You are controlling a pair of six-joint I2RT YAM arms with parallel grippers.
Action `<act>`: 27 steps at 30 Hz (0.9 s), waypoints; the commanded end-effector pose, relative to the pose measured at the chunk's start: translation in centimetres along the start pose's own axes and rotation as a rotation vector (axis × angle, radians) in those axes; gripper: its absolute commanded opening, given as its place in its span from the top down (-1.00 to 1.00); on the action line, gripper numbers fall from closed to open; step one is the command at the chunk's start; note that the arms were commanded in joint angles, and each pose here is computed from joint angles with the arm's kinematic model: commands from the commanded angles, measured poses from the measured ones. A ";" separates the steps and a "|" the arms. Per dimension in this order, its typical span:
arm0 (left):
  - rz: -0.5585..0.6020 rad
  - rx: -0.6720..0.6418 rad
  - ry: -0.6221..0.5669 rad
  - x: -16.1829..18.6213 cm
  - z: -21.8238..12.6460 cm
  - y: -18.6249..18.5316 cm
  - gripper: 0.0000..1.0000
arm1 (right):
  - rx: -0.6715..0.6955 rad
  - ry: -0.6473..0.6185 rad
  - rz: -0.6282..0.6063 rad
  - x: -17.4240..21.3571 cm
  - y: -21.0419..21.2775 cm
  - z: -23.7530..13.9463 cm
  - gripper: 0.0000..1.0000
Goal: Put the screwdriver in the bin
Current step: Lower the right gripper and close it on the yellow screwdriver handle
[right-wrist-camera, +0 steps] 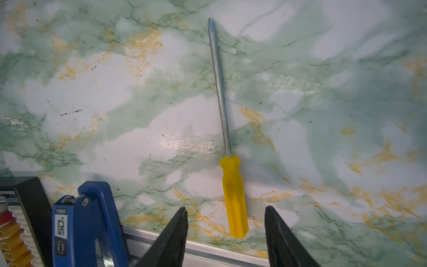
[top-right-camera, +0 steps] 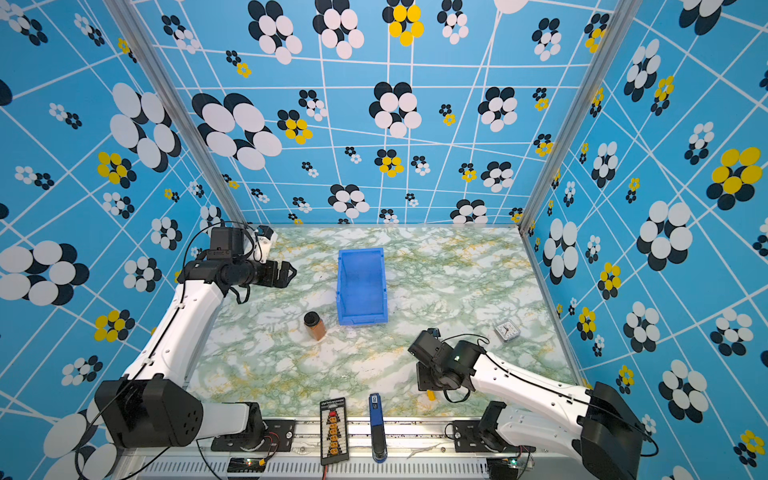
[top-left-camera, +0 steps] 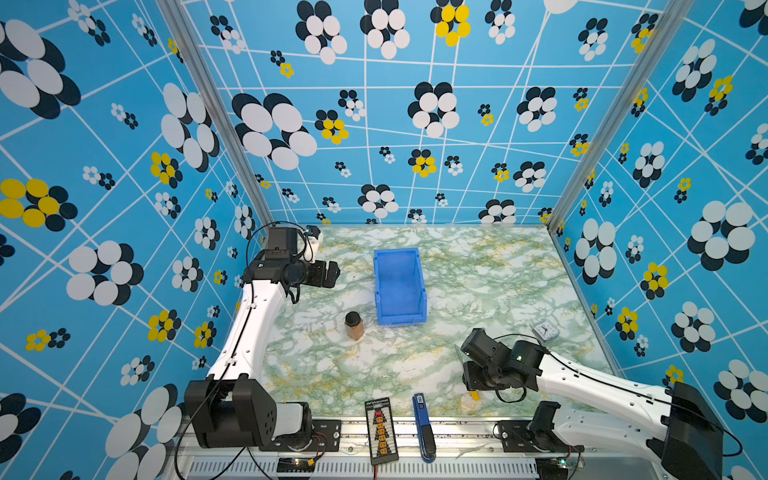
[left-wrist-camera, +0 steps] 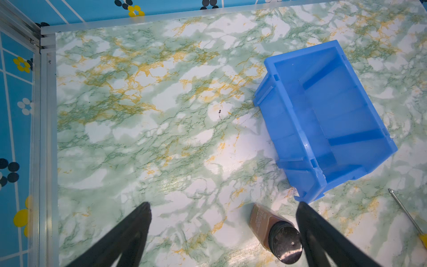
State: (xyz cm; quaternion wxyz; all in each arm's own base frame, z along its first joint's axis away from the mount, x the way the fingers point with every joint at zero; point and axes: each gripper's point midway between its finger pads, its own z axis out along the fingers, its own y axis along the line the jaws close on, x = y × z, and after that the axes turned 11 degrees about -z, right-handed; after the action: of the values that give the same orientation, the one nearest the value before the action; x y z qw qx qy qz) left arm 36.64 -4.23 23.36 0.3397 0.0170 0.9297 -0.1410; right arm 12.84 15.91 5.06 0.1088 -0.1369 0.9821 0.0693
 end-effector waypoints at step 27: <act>0.013 0.052 0.006 1.1 -0.9 -1.4 -0.99 | 0.072 0.103 -0.017 1.9 -0.8 3.7 0.34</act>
State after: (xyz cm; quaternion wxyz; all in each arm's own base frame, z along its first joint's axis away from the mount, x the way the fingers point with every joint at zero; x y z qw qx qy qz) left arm 36.04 -4.87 23.62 0.3419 0.0247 0.9267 -0.1539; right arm 12.25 15.74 1.55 0.0689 -0.1414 0.9868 0.0384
